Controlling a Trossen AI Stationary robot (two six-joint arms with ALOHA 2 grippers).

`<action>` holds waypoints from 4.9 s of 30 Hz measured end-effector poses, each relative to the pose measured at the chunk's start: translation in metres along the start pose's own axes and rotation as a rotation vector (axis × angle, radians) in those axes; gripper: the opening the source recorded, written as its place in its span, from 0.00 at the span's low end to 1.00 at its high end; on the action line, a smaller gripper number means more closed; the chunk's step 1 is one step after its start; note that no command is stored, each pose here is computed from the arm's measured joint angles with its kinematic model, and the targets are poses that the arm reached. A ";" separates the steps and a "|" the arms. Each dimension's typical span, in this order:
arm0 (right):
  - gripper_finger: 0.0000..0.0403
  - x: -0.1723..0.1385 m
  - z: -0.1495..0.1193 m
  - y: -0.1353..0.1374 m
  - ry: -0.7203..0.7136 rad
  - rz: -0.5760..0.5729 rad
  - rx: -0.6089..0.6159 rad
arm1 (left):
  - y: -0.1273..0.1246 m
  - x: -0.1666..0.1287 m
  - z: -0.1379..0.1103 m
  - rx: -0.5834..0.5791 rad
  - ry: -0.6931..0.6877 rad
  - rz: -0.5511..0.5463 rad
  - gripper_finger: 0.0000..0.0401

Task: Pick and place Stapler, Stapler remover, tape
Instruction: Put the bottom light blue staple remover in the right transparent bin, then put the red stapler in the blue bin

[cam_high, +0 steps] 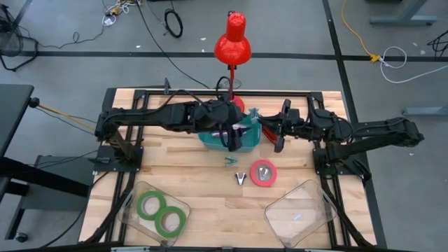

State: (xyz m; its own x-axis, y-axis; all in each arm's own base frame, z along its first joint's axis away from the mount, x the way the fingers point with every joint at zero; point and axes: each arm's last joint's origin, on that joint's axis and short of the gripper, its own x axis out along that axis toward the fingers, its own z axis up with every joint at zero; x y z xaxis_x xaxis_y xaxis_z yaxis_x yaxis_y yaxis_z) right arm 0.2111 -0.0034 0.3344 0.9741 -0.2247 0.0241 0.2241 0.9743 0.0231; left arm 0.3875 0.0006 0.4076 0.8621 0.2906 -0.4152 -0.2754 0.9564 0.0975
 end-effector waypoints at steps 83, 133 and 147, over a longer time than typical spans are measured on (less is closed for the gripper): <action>0.00 -0.107 -0.053 0.118 0.665 0.985 -0.121 | 0.038 -0.168 -0.075 -0.187 -0.202 -0.315 0.00; 0.17 -0.127 -0.154 0.148 1.487 0.672 -0.412 | 0.040 -0.171 -0.075 -0.194 -0.208 -0.306 0.00; 0.50 -0.125 -0.146 0.149 1.457 0.640 -0.270 | 0.040 -0.171 -0.076 -0.192 -0.200 -0.305 0.00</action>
State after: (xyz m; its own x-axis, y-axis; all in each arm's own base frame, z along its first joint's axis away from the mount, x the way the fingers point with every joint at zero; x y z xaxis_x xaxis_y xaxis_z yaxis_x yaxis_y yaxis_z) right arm 0.1273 0.1725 0.1890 0.0677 0.2522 -0.9653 -0.3641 0.9071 0.2114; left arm 0.1971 -0.0135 0.4137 0.9770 0.0129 -0.2128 -0.0525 0.9820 -0.1815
